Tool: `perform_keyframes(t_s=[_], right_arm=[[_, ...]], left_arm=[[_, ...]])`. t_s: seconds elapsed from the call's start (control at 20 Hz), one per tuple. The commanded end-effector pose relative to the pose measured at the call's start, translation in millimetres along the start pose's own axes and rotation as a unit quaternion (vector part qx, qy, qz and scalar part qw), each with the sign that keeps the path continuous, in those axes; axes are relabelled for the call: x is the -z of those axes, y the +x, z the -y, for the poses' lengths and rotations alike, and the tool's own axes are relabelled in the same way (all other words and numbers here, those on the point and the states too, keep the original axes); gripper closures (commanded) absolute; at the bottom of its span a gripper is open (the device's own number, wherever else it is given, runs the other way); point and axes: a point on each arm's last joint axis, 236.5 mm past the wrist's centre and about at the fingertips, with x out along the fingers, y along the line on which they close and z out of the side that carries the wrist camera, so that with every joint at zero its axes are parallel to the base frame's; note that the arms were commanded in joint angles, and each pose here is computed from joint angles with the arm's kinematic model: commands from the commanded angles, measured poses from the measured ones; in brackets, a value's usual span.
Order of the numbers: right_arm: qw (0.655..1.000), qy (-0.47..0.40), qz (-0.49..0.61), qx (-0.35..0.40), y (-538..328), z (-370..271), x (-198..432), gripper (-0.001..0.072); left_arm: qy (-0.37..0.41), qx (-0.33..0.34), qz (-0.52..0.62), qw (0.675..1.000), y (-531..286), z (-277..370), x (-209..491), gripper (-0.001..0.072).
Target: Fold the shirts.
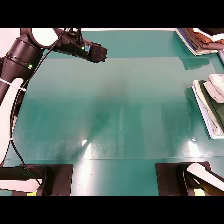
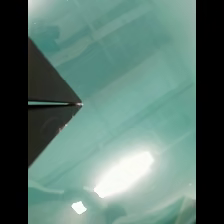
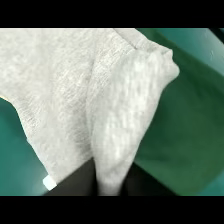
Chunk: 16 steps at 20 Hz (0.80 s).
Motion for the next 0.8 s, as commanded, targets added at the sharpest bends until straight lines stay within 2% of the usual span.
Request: perform_keyframes(t_s=[0.0,0.05,0.25,0.3,0.5,0.75], right_arm=[[0.999,0.031,-0.011,0.026,2.4,28.8,23.3,0.0202],[0.999,0.038,-0.007,0.031,-0.1,34.8,24.2,0.0042],[0.995,0.06,0.062,0.041,-38.2,40.9,-3.2,0.0035],[0.994,0.058,0.096,0.018,-51.9,24.7,-19.4,0.0036],[0.972,0.011,0.158,-0.172,-98.4,-110.3,-50.4,0.0038],[0.933,-0.167,0.1,-0.304,-123.5,-268.9,13.1,0.0051]], left_arm=[[0.001,0.0,-0.004,1.0,0.4,-0.2,1.7,0.0685],[0.001,0.0,-0.004,1.0,0.4,-0.2,1.8,0.0685],[0.001,0.0,-0.003,1.0,0.4,-0.1,1.5,0.0685],[0.0,0.0,-0.003,1.0,0.4,-0.1,1.5,0.0685],[0.001,-0.003,0.003,1.0,0.3,-1.7,-1.4,0.0685],[0.0,-0.002,0.006,1.0,0.3,-1.0,-2.7,0.0685]])
